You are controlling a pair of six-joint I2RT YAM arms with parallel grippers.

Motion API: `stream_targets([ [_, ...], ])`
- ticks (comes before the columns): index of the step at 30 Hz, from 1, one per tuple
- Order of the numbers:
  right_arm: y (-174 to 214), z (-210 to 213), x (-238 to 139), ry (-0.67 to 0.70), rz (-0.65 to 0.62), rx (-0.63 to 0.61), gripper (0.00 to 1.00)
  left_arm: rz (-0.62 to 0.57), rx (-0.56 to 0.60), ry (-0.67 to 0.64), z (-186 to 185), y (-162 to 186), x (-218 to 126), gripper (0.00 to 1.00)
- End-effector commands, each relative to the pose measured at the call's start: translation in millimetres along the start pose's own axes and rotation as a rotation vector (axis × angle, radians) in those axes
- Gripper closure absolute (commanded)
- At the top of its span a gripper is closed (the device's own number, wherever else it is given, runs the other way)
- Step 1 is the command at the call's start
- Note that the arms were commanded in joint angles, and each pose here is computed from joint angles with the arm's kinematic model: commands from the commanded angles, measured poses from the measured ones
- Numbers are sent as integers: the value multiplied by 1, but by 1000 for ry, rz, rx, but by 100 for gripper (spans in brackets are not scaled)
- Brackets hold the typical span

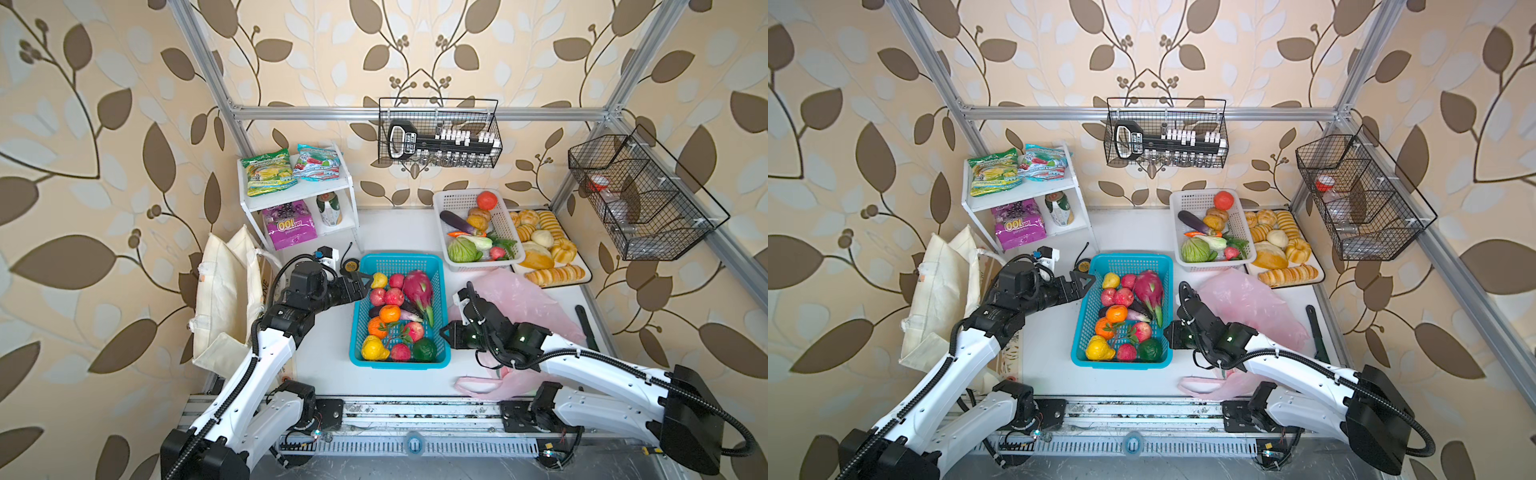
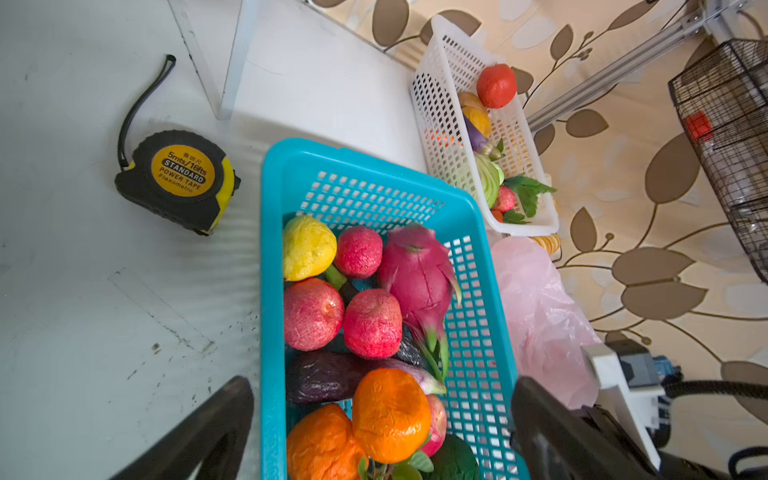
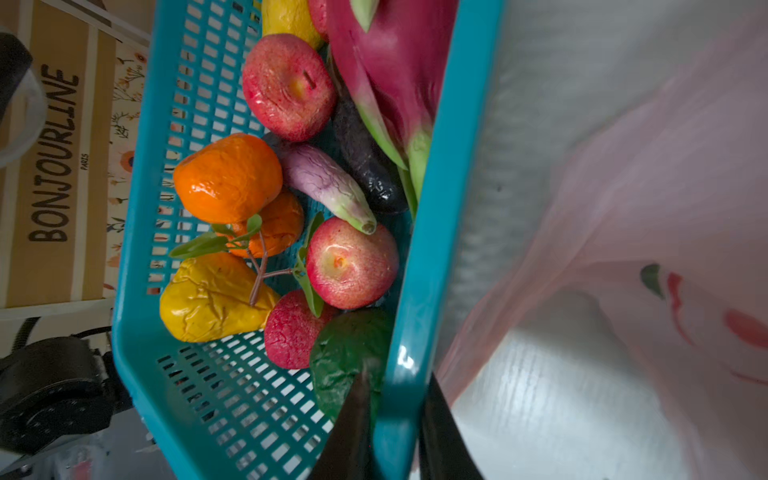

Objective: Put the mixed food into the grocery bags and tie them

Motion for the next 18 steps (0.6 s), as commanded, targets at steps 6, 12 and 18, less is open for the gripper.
stream_targets([
  [6,-37,-27,-3,149,-107,79,97,47,64,-69,-12,-8,-8,1],
  [12,-54,-29,1,215,-139,89,99,67,98,-61,-27,-17,-14,1],
  [18,-78,-35,16,247,-151,111,99,88,125,-22,-40,-19,-15,1],
])
Point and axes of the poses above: each gripper's point midway between its finger pads, its own x axis out along the fingers, its own z axis along the line the jaws close on, y = z × x, the point moved 8 cm from there along -x, back along the fingers, and after that the axes turned 12 degrees about -x, right-handed, at the moved point
